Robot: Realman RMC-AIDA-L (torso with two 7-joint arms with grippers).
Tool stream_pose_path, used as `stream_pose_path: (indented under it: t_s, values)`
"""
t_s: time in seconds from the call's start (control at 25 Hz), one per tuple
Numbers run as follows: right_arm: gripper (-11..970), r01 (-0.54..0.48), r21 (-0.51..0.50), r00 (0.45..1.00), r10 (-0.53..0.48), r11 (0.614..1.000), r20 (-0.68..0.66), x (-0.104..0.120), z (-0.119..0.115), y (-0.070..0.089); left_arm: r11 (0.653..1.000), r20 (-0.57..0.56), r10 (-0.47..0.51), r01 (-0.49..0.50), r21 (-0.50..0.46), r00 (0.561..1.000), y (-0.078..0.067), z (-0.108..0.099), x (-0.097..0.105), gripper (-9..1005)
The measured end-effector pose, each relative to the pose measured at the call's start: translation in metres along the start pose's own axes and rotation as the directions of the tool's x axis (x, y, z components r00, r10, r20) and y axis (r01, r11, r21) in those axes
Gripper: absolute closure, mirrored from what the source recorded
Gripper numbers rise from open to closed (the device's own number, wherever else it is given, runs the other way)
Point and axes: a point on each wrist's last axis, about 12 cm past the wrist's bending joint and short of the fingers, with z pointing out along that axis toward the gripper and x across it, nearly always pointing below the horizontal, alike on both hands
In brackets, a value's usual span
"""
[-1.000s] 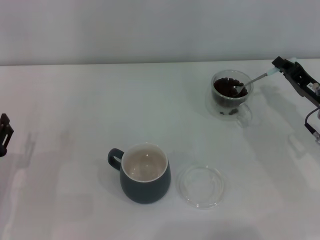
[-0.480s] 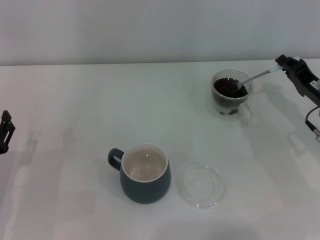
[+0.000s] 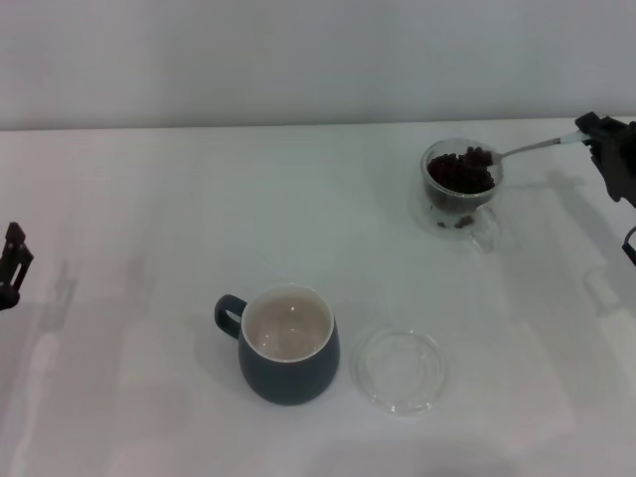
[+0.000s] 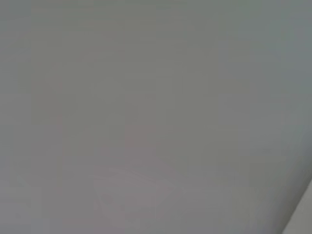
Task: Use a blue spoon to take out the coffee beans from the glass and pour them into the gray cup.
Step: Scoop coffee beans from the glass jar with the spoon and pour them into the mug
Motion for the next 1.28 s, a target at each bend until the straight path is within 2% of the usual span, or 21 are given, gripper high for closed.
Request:
stream_pose_path:
  t_s: [0.2, 0.36, 0.44, 0.76, 0.96, 1.28]
  values:
    - [744, -0.026, -0.090, 0.999, 0.022, 0.996, -0.043, 0.003, -0.005, 0.008, 1.000, 0.005, -0.002, 0.002, 0.002, 1.000, -0.001, 0.001, -0.001, 239]
    - [742, -0.041, -0.153, 0.989, 0.018, 0.987, -0.148, 0.010, -0.004, 0.018, 1.000, 0.011, 0.000, 0.000, 0.006, 1.000, -0.001, 0.002, -0.002, 239]
    - [740, -0.029, -0.203, 0.969, -0.022, 0.979, -0.247, 0.019, -0.001, 0.029, 1.000, 0.012, 0.000, 0.000, 0.007, 1.000, -0.001, 0.003, -0.002, 239]
    - [736, -0.023, -0.286, 0.885, -0.114, 0.958, -0.452, 0.052, 0.003, 0.046, 1.000, 0.020, 0.001, -0.001, 0.015, 1.000, -0.003, 0.007, -0.004, 240]
    - [733, 0.001, -0.301, 0.810, -0.177, 0.954, -0.559, 0.076, 0.003, 0.048, 1.000, 0.023, -0.003, 0.003, 0.021, 1.000, -0.006, 0.010, -0.005, 240]
    - [729, 0.047, -0.330, 0.773, -0.243, 0.943, -0.586, 0.083, 0.004, 0.050, 1.000, 0.026, -0.005, 0.004, 0.028, 1.000, -0.008, 0.014, -0.007, 239]
